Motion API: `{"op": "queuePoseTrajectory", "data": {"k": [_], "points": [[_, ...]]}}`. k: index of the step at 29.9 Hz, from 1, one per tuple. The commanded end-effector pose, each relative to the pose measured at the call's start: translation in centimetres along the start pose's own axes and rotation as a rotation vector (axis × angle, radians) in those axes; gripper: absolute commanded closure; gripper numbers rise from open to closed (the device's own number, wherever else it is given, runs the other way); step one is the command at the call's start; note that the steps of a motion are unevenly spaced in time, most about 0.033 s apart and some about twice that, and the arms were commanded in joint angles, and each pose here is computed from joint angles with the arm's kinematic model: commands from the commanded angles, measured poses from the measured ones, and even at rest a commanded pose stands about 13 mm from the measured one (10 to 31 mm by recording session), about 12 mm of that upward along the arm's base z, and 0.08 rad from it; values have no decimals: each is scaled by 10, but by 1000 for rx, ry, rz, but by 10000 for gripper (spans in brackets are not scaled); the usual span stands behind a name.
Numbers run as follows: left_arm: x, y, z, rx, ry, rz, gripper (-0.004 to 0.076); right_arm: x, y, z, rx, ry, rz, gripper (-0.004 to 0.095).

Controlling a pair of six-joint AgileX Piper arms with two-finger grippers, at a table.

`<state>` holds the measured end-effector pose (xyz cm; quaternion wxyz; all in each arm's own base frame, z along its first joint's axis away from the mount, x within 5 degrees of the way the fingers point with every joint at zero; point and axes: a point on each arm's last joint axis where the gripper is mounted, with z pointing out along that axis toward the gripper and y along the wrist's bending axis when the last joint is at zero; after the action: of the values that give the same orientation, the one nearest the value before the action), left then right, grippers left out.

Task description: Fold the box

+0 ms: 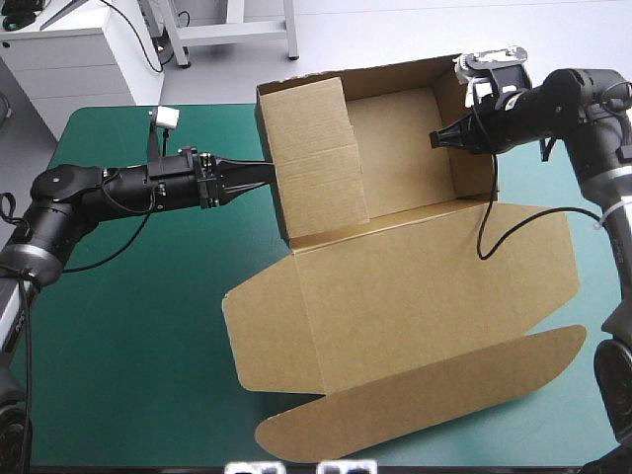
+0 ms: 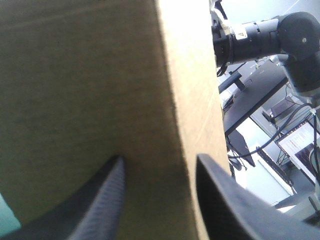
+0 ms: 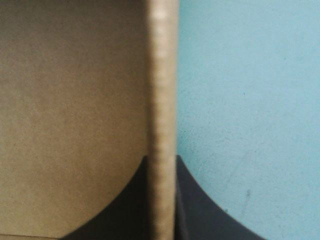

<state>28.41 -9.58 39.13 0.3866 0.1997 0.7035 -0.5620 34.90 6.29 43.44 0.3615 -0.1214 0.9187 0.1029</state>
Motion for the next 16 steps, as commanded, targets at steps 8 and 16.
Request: {"op": "queuePoseTrajectory", "data": {"k": [8,16], "points": [[-11,-27,-4,77,-49,15,80,-12,13,-28,-15,-149,35,924],[-27,-42,9,-132,37,71,80,-15,24,-24,8,-171,24,924]]}}
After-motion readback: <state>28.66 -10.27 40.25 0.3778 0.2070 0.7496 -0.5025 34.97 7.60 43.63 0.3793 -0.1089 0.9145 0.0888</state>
